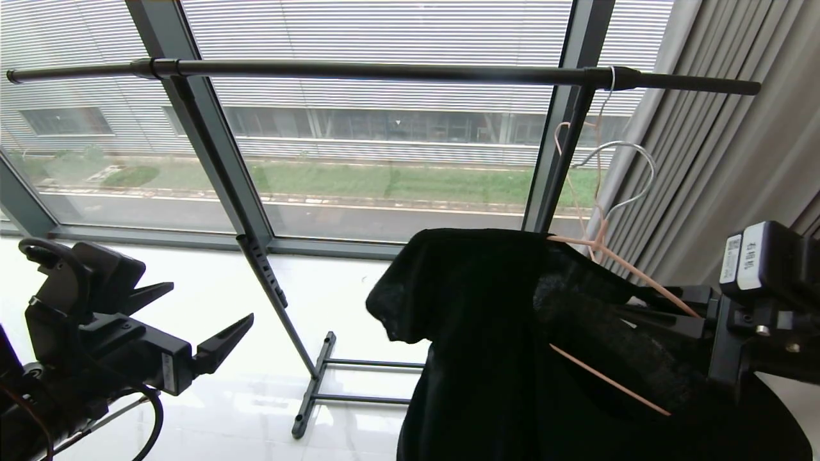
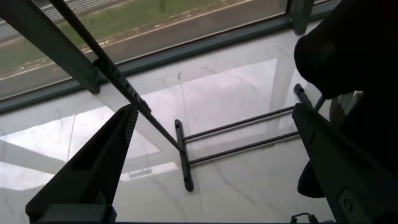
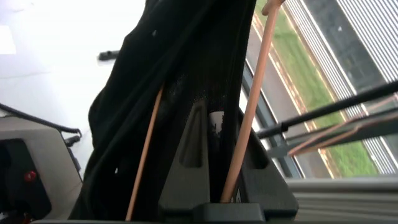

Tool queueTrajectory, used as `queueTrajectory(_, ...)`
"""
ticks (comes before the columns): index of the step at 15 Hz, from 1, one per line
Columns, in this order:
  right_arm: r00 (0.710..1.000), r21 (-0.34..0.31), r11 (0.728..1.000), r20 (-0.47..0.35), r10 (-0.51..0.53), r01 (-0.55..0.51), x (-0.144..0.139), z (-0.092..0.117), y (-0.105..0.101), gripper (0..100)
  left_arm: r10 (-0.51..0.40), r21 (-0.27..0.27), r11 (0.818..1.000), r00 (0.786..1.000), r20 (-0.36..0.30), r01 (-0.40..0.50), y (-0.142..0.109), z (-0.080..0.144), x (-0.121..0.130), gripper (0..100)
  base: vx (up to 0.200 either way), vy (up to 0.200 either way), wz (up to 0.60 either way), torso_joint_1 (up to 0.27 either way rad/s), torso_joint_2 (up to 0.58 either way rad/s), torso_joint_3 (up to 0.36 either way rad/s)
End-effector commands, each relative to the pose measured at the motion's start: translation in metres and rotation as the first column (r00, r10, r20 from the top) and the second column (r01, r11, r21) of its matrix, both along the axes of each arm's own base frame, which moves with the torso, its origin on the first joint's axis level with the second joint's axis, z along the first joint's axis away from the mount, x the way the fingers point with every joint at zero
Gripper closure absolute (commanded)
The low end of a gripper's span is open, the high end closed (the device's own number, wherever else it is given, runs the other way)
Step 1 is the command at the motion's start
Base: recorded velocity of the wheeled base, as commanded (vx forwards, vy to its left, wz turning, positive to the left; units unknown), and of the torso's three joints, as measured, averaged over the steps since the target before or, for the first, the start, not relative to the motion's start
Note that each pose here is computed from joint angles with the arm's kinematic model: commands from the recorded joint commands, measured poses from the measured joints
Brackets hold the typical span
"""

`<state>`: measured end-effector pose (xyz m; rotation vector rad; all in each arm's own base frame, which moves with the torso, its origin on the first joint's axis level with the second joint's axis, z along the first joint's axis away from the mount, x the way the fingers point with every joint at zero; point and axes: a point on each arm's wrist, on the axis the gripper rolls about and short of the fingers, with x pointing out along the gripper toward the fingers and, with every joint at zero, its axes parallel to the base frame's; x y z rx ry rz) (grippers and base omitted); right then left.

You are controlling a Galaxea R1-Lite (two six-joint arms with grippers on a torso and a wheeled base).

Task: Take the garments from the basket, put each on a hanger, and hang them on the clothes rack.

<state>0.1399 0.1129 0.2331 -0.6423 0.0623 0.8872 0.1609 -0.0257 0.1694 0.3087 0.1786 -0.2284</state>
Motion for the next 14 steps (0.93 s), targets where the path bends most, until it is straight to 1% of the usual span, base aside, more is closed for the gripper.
queueTrajectory(1, 0.995, -0.046, 0.995, -0.036, -0.091, 0.089, 0.005, -0.015, -0.007, 100, 0.063, 0.007, 0.998, 0.998, 0.013, -0.063, 0.006, 0.004, 0.004, 0, 0.000, 0.000, 0.00, 0.000, 0.00, 0.000)
queueTrajectory(3, 0.990, -0.078, 0.988, -0.036, -0.137, 0.134, 0.011, -0.019, -0.004, 100, 0.115, 0.015, 0.993, 0.993, 0.016, -0.116, 0.008, 0.004, 0.005, 0, 0.000, 0.000, 0.00, 0.000, 0.00, 0.000)
queueTrajectory(5, 0.989, -0.079, 0.987, -0.025, -0.144, 0.141, 0.014, -0.017, 0.002, 100, 0.148, 0.019, 0.989, 0.989, 0.027, -0.149, 0.009, 0.006, 0.005, 0, 0.000, 0.000, 0.00, 0.000, 0.00, 0.000)
queueTrajectory(6, 0.989, -0.074, 0.987, -0.019, -0.146, 0.145, 0.015, -0.016, 0.003, 100, 0.173, 0.018, 0.985, 0.984, 0.046, -0.174, 0.009, 0.011, 0.006, 0, 0.000, 0.000, 0.00, 0.000, 0.00, 0.000)
queueTrajectory(8, 0.989, -0.073, 0.987, -0.018, -0.145, 0.143, 0.015, -0.015, 0.003, 100, 0.206, 0.017, 0.978, 0.976, 0.073, -0.207, 0.010, 0.018, 0.008, 0, 0.000, 0.200, 0.00, 0.000, 0.00, 0.002)
queueTrajectory(13, 0.990, -0.069, 0.987, -0.013, -0.143, 0.142, 0.015, -0.014, 0.003, 100, 0.206, 0.020, 0.978, 0.976, 0.073, -0.208, 0.010, 0.018, 0.009, 0, 0.000, 0.200, 0.00, 0.000, 0.00, 0.003)
queueTrajectory(14, 0.989, -0.069, 0.987, -0.013, -0.145, 0.144, 0.015, -0.014, 0.003, 100, 0.205, 0.034, 0.978, 0.976, 0.074, -0.208, 0.010, 0.018, 0.009, 0, 0.000, 0.200, 0.00, -0.002, 0.01, 0.002)
